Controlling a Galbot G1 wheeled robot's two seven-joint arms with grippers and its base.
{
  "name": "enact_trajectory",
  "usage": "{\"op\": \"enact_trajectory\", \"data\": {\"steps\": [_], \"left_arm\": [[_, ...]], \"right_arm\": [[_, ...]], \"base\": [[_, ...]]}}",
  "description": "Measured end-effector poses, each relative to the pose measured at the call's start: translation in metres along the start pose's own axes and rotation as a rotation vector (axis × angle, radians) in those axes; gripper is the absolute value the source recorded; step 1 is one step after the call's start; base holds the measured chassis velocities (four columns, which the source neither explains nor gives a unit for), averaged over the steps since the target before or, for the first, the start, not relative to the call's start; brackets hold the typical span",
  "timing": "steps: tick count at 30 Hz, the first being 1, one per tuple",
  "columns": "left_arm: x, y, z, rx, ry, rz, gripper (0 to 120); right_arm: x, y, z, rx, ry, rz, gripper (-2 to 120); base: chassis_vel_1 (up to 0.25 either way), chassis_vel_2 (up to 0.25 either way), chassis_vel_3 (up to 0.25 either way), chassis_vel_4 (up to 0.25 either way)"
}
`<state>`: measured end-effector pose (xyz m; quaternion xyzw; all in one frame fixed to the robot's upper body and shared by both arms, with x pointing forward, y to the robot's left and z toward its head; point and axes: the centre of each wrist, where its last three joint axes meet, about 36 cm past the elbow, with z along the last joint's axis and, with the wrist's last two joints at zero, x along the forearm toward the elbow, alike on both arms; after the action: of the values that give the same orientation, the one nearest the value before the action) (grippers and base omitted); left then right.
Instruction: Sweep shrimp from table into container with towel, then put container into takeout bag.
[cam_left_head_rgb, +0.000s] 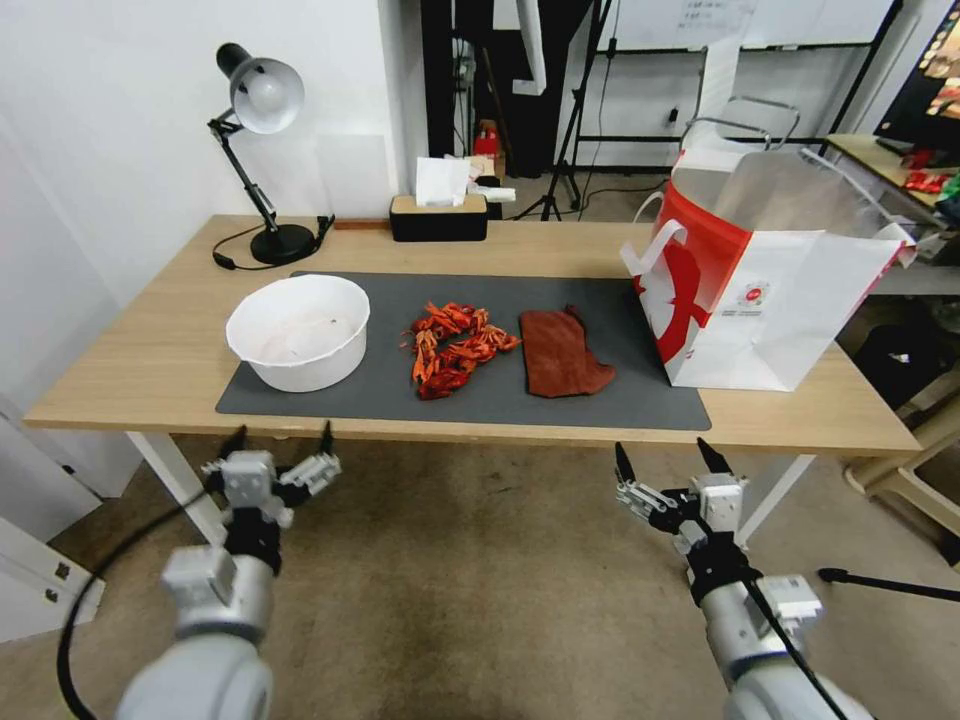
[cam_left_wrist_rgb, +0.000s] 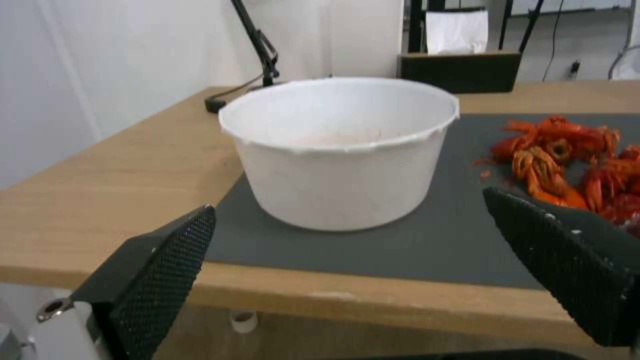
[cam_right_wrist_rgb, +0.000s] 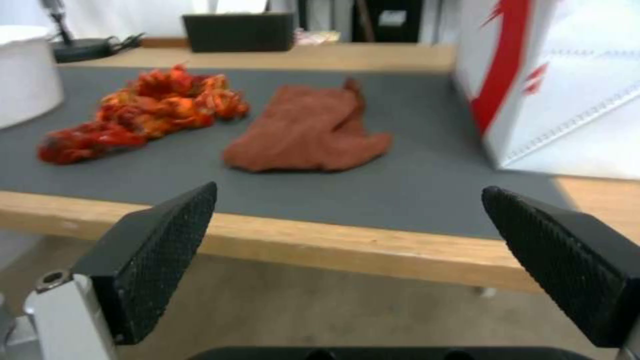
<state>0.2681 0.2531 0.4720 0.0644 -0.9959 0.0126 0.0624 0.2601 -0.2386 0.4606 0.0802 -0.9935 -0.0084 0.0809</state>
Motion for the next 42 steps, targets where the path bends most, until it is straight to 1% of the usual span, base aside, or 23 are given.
{"op": "enact_trajectory", "data": {"steps": [1, 3, 9, 17, 20, 22, 25, 27, 29, 30, 31, 32, 33, 34, 35, 37, 38, 39, 40, 41, 42], "left_arm": [[0.0, 0.0, 0.0, 0.0, 0.0, 0.0, 100], [0.002, 0.0, 0.002, -0.004, 0.012, 0.007, 100], [0.006, 0.0, 0.005, -0.014, 0.013, 0.019, 100], [0.006, 0.0, 0.008, -0.021, 0.013, 0.023, 100], [0.006, 0.001, 0.011, -0.025, 0.016, 0.022, 100], [0.005, 0.002, 0.016, -0.027, 0.007, 0.023, 100], [0.005, 0.002, 0.019, -0.026, 0.004, 0.021, 100], [0.005, 0.003, 0.019, -0.026, 0.0, 0.019, 100], [0.0, 0.008, 0.015, -0.034, -0.032, 0.014, 100], [0.0, 0.008, 0.015, -0.034, -0.032, 0.014, 100], [-0.005, 0.013, 0.011, -0.042, -0.062, 0.016, 100], [-0.015, 0.021, 0.006, -0.052, -0.107, 0.028, 100], [-0.015, 0.021, 0.006, -0.052, -0.107, 0.028, 100], [-0.032, 0.034, -0.004, -0.068, -0.161, 0.049, 100], [-0.032, 0.034, -0.004, -0.068, -0.161, 0.049, 100], [-0.055, 0.051, -0.016, -0.094, -0.2, 0.075, 100], [-0.055, 0.051, -0.016, -0.094, -0.2, 0.075, 100], [-0.078, 0.064, -0.03, -0.123, -0.235, 0.103, 100], [-0.088, 0.069, -0.037, -0.134, -0.248, 0.119, 100], [-0.104, 0.075, -0.049, -0.156, -0.266, 0.156, 100], [-0.104, 0.075, -0.049, -0.156, -0.266, 0.156, 100]], "right_arm": [[0.0, 0.0, 0.0, 0.0, 0.0, 0.0, 100], [-0.001, -0.013, -0.015, -0.002, -0.037, 0.009, 100], [-0.004, -0.023, -0.019, 0.0, -0.052, 0.039, 100], [-0.005, -0.021, -0.011, -0.009, -0.036, 0.046, 100], [-0.005, -0.021, -0.009, -0.008, -0.031, 0.046, 100], [-0.005, -0.02, -0.008, -0.003, -0.027, 0.04, 100], [-0.005, -0.02, -0.006, 0.002, -0.032, 0.035, 100], [-0.005, -0.019, -0.006, 0.001, -0.033, 0.034, 100], [-0.005, -0.018, -0.004, -0.003, -0.033, 0.03, 100], [-0.005, -0.018, -0.004, -0.003, -0.033, 0.03, 100], [-0.005, -0.017, -0.003, -0.006, -0.031, 0.026, 100], [-0.006, -0.016, -0.002, -0.008, -0.029, 0.021, 100], [-0.006, -0.016, -0.002, -0.008, -0.029, 0.021, 100], [-0.006, -0.015, -0.002, -0.008, -0.029, 0.016, 100], [-0.006, -0.015, -0.002, -0.008, -0.029, 0.016, 100], [-0.006, -0.015, -0.002, -0.007, -0.029, 0.013, 100], [-0.006, -0.015, -0.002, -0.007, -0.029, 0.013, 100], [-0.007, -0.014, -0.002, -0.009, -0.03, 0.009, 100], [-0.007, -0.013, -0.002, -0.011, -0.03, 0.007, 100], [-0.007, -0.012, -0.002, -0.013, -0.029, 0.005, 100], [-0.007, -0.012, -0.002, -0.013, -0.029, 0.005, 100]], "base": [[0.0, 0.0, 0.0, 0.0], [0.0, 0.0, 0.0, 0.0], [0.0, 0.0, 0.0, 0.0], [0.0, 0.0, 0.0, 0.0], [0.0, 0.0, 0.0, 0.0], [0.0, 0.0, 0.0, 0.0], [0.0, 0.0, 0.0, 0.0], [0.0, 0.0, 0.0, 0.0], [0.0, 0.0, 0.0, 0.0], [0.0, 0.0, 0.0, 0.0], [0.0, 0.0, 0.0, 0.0], [0.0, 0.0, 0.0, 0.0], [0.0, 0.0, 0.0, 0.0], [0.0, 0.0, 0.0, 0.0], [0.0, 0.0, 0.0, 0.0], [0.0, 0.0, 0.0, 0.0], [0.0, 0.0, 0.0, 0.0], [0.0, 0.0, 0.0, 0.0], [0.0, 0.0, 0.0, 0.0], [0.0, 0.0, 0.0, 0.0], [0.0, 0.0, 0.0, 0.0]]}}
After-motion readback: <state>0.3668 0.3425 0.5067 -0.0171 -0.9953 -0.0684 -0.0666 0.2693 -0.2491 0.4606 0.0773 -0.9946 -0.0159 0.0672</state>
